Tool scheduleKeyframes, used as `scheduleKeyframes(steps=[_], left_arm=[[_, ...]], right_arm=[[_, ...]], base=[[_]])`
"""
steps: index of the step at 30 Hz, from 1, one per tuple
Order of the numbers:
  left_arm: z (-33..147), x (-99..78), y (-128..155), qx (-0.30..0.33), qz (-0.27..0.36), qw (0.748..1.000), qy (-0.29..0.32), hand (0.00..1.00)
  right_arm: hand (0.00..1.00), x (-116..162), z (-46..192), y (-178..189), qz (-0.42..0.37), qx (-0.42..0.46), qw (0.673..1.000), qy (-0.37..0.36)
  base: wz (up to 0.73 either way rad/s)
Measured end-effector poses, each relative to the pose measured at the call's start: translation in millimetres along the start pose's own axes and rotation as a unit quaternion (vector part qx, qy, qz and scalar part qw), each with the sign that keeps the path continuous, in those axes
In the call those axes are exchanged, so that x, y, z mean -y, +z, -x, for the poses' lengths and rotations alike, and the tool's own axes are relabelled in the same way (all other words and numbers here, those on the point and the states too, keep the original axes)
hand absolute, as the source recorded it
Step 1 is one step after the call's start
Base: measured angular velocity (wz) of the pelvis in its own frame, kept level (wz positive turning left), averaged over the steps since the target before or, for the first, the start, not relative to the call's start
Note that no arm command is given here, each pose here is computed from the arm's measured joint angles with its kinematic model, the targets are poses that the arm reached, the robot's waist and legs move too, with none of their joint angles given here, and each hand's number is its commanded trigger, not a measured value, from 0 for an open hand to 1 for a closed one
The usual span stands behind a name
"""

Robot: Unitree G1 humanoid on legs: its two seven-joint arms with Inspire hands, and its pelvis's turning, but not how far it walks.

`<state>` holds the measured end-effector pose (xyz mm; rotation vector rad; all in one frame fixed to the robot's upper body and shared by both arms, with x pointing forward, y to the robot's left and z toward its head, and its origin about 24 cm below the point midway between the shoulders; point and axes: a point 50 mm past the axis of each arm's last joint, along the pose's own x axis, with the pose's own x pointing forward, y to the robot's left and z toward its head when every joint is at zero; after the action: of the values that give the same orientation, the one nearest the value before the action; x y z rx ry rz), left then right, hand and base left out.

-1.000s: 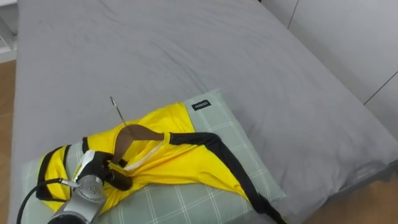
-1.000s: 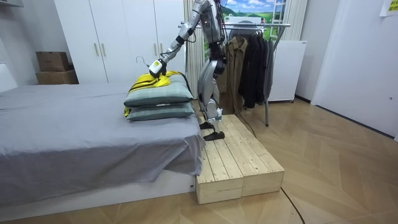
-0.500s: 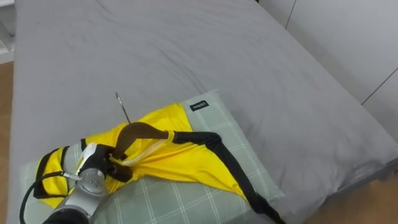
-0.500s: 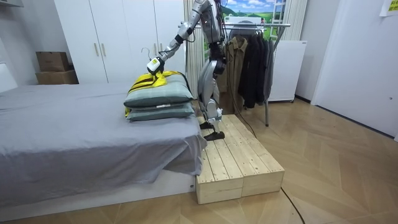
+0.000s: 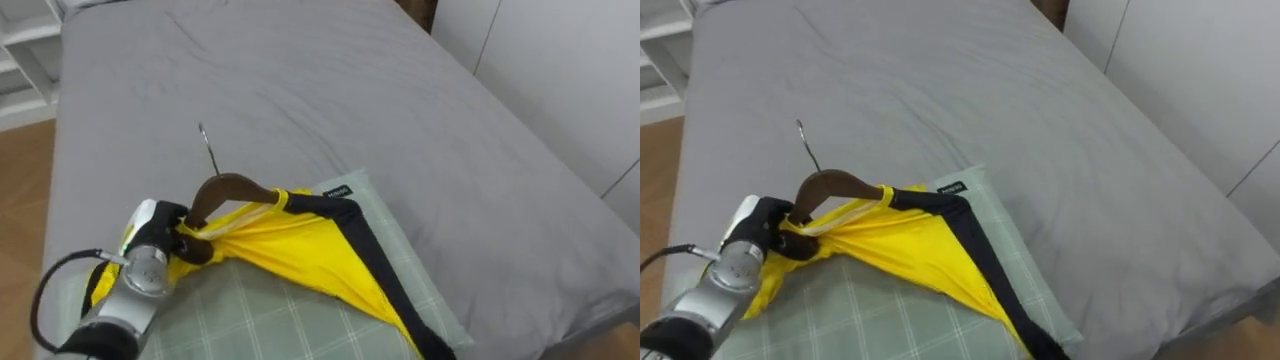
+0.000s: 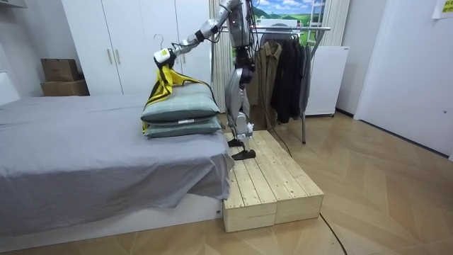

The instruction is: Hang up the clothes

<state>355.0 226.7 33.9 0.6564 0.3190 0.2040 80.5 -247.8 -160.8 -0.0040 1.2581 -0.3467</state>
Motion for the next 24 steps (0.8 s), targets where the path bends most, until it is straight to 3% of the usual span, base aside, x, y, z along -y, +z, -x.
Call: scheduleKeyframes(steps=[13,19,24], left_arm=[[19.5,3.6,3.8,0.058,-0.014,0.998,-0.014,1.00],[35.1,-1.5,25.9,0.122,0.000,0.992,-0.015,1.00],[44.5,-18.6,53.6,0.188,0.003,0.982,0.005,1.00]], right_arm=[[0.00,13.2,1.7,-14.5,-0.056,-0.016,0.998,-0.021],[0.00,14.9,2.6,-20.2,-0.069,-0.024,0.997,-0.012],[0.00,15.0,2.5,-18.7,-0.072,-0.020,0.997,-0.002]], base=[[0.08],[0.02],[0.05]])
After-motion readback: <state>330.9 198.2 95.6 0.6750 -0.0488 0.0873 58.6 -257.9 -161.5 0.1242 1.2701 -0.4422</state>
